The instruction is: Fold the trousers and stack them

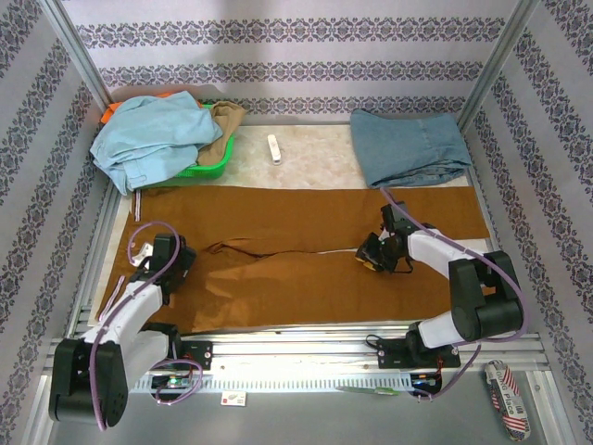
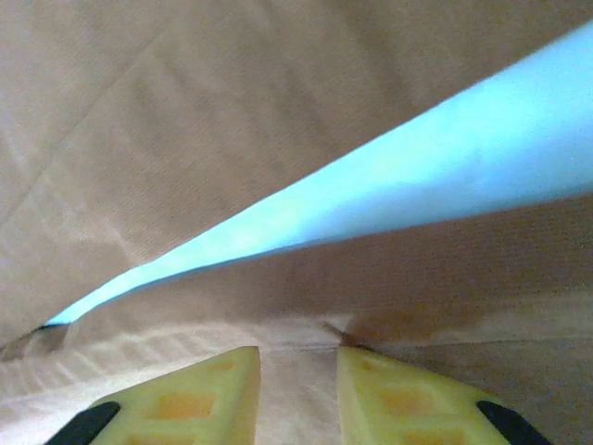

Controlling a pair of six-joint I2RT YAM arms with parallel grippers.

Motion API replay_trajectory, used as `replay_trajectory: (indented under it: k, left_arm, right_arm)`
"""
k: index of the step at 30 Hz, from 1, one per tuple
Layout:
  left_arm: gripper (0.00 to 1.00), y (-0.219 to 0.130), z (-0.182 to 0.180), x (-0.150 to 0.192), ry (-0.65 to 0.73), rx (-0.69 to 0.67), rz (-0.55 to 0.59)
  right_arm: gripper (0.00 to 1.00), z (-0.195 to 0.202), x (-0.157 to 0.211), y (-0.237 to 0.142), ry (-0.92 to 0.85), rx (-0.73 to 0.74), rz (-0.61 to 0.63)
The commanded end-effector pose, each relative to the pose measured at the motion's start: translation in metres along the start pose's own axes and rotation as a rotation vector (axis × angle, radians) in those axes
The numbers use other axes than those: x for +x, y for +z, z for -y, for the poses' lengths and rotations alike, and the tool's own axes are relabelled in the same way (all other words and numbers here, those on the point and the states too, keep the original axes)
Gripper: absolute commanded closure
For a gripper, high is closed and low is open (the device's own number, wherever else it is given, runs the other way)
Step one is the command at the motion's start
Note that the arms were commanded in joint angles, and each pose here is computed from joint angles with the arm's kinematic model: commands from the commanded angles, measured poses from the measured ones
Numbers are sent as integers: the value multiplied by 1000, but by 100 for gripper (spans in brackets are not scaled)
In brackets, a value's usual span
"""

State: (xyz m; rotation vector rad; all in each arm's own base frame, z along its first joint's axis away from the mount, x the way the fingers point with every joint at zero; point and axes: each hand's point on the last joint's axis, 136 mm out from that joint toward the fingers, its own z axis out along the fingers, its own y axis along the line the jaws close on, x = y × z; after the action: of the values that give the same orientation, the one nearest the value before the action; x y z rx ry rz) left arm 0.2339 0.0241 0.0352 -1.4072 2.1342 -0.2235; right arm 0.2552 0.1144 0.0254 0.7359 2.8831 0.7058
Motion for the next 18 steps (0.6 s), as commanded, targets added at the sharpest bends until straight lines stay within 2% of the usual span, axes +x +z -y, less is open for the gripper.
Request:
replay_trajectory:
  k: [1,6,10,13,18]
  left_arm:
    - [23,-23,4,0,26,-9,-34]
    - [21,-51,59,-30,114,121,54]
    - [22,-22,105,-26,203,128,-8]
    - [22,6,122,-27,223,90,-11]
    - [22,38,108,-41,211,-48,68]
  right_arm:
    - [71,-26,-15,-28,-120,-33,51]
    - [71,-53,-49,-41,-169,-14,148]
    - [75,-74,-64,-13,-185,5,115]
    - [77,-86,-67,14,-193,22,74]
    - [78,-91,-67,52,-184,56,7]
